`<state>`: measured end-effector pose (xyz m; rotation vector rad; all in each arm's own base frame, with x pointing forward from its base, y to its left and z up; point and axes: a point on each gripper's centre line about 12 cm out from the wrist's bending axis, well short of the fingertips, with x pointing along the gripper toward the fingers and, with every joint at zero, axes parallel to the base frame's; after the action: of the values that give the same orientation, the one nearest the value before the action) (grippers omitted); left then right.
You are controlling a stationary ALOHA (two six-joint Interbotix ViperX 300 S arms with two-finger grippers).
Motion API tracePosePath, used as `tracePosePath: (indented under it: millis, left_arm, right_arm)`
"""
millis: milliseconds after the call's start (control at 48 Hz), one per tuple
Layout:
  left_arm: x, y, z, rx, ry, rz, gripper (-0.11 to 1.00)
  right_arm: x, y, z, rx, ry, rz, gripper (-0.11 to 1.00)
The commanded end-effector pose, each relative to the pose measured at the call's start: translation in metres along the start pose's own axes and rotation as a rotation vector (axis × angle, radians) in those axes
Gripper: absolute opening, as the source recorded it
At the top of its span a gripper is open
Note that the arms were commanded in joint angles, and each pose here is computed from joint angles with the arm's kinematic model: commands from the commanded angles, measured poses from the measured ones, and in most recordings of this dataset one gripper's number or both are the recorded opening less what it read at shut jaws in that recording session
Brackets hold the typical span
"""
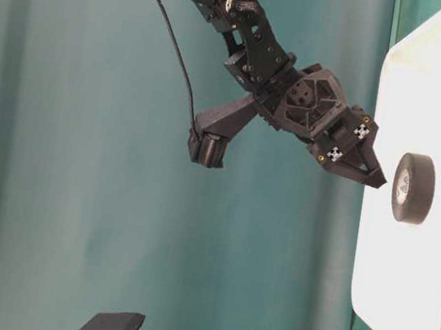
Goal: Put the tape alternately from left to right into the white case.
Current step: 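Raise the right gripper and withdraw it from the tray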
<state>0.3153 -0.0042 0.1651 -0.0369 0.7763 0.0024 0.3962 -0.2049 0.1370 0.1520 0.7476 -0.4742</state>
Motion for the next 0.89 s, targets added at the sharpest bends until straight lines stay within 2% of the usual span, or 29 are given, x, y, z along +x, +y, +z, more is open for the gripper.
tracePosePath:
  millis: [0, 395, 874]
  left_arm:
    - [-0.003, -0.001, 0.009, 0.0, -0.029, -0.003, 0.93]
    - [-0.003, 0.0, 0.009, -0.001, -0.031, -0.002, 0.93]
    - [-0.003, 0.0, 0.009, -0.001, -0.029, -0.001, 0.93]
  right_arm:
    - [-0.007, 0.0, 0.012, -0.002, -0.037, 0.001, 0.87]
    - [-0.026, 0.025, 0.011, -0.041, -0.055, 0.047, 0.87]
    - [-0.065, 0.086, -0.008, -0.147, -0.065, 0.167, 0.87]
